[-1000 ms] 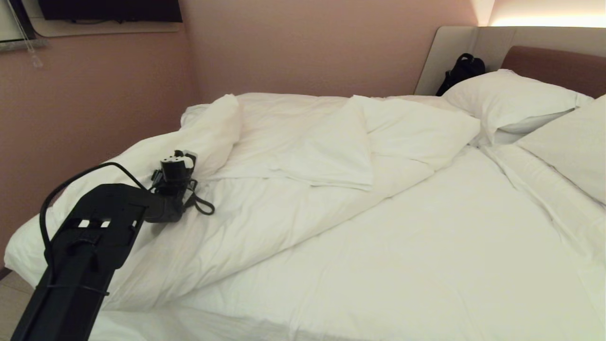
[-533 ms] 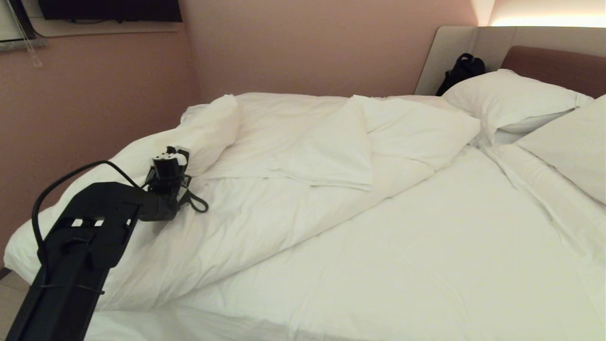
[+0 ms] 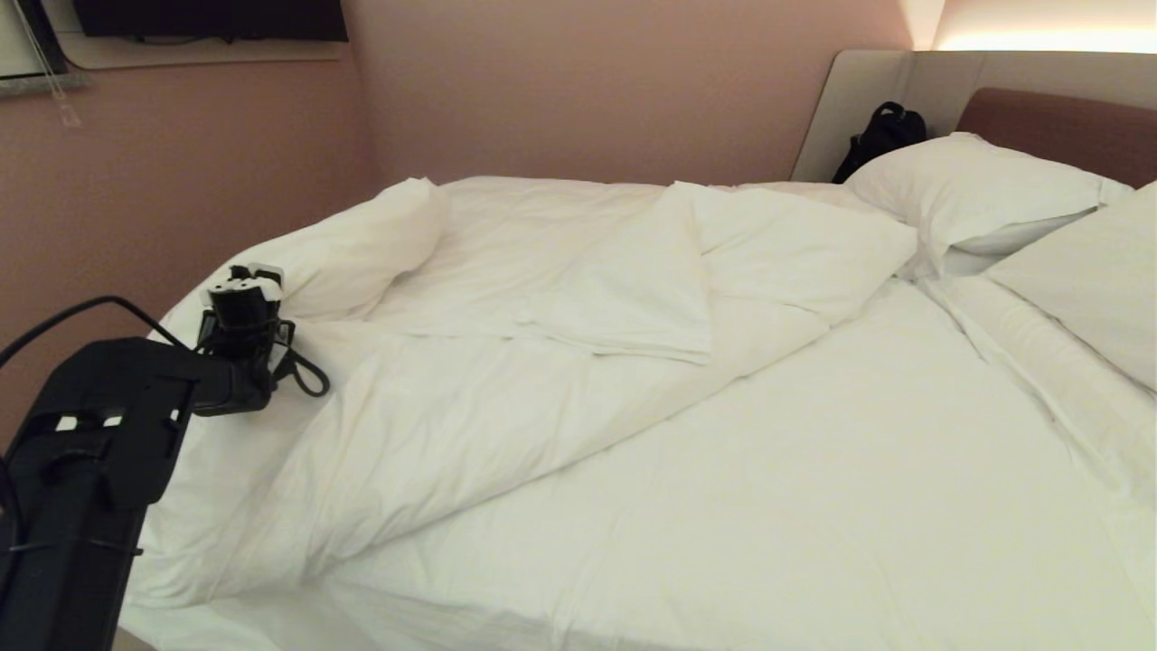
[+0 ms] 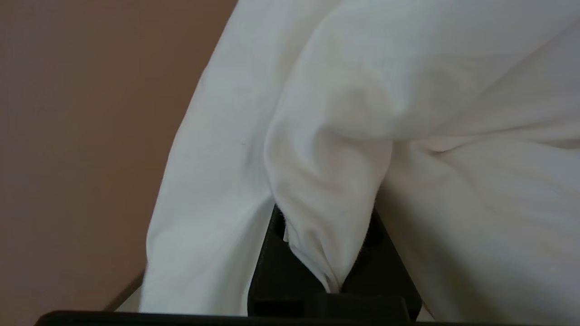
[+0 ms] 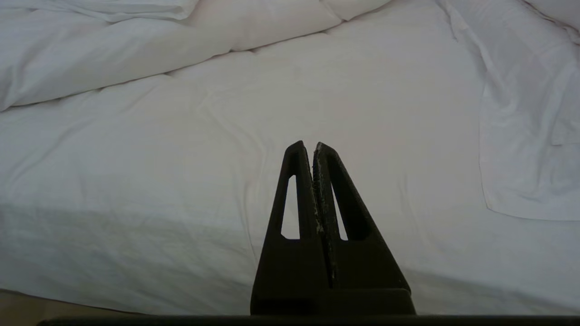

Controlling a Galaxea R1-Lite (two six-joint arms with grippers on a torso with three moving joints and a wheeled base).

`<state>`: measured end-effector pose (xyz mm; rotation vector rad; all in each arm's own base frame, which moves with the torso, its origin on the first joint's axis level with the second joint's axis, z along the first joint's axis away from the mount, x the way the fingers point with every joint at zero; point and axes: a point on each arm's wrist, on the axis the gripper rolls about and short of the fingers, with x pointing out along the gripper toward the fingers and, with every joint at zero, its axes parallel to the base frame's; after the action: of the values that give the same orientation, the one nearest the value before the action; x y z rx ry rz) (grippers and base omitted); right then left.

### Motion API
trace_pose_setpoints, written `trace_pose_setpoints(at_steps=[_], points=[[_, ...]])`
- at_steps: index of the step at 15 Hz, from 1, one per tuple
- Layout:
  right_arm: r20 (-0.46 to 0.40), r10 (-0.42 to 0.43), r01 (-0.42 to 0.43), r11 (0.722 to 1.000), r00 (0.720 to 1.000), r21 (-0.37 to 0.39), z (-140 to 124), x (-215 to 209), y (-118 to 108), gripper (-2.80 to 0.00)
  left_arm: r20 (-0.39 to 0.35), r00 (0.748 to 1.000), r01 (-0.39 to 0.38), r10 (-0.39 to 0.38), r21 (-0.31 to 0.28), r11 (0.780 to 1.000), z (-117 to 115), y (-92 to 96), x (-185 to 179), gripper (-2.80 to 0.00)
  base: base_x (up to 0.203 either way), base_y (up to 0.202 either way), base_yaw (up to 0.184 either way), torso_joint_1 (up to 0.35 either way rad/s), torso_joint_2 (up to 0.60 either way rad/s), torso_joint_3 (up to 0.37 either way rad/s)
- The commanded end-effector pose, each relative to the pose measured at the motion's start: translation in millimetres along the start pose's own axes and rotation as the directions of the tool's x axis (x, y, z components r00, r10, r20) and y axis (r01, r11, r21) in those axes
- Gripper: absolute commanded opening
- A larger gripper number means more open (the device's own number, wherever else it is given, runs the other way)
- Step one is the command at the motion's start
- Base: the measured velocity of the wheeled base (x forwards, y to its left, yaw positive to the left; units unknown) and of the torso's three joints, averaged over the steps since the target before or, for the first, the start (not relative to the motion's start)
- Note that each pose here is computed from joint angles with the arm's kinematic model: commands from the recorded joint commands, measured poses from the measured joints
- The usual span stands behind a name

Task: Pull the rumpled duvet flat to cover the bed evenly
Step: Flatten the corners of the folded blanket

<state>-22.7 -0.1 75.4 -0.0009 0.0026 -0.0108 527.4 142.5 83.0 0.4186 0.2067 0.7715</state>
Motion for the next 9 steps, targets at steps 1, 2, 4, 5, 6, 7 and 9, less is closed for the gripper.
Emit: trace_pose_setpoints(at_steps=[1, 2, 4, 5, 6, 7, 9], points=[[-0.001, 0.0, 0.0, 1.0, 1.0, -0.001, 0, 0, 0, -2.8, -0.007, 0.999, -0.045, 0.045, -0.01, 0.999, -2, 20.5, 9, -2.8, 0.0, 0.0, 0.0, 0.0, 0.0, 0.0], [-0.001, 0.0, 0.0, 1.0, 1.0, -0.001, 0, 0, 0, -2.8, -0.012, 0.998, -0.062, 0.062, -0.013, 0.998, -2, 30.8, 12, -2.8, 0.0, 0.0, 0.0, 0.0, 0.0, 0.0], [-0.001, 0.0, 0.0, 1.0, 1.0, 0.0, 0, 0, 0, -2.8, -0.038, 0.997, -0.067, 0.067, -0.001, 0.998, -8, 38.8, 12, -2.8, 0.0, 0.0, 0.0, 0.0, 0.0, 0.0], [-0.001, 0.0, 0.0, 1.0, 1.0, 0.001, 0, 0, 0, -2.8, -0.055, 0.997, -0.062, 0.062, 0.01, 0.998, -13, 40.0, 9, -2.8, 0.0, 0.0, 0.0, 0.0, 0.0, 0.0], [-0.001, 0.0, 0.0, 1.0, 1.0, -0.001, 0, 0, 0, -2.8, -0.071, 0.996, -0.055, 0.056, 0.02, 0.998, -17, 39.8, 7, -2.8, 0.0, 0.0, 0.0, 0.0, 0.0, 0.0], [-0.001, 0.0, 0.0, 1.0, 1.0, -0.001, 0, 0, 0, -2.8, -0.085, 0.995, -0.048, 0.05, 0.028, 0.998, -22, 38.0, 6, -2.8, 0.0, 0.0, 0.0, 0.0, 0.0, 0.0], [-0.001, 0.0, 0.0, 1.0, 1.0, 0.001, 0, 0, 0, -2.8, -0.1, 0.994, -0.031, 0.034, 0.039, 0.999, -29, 30.4, 4, -2.8, 0.0, 0.0, 0.0, 0.0, 0.0, 0.0]])
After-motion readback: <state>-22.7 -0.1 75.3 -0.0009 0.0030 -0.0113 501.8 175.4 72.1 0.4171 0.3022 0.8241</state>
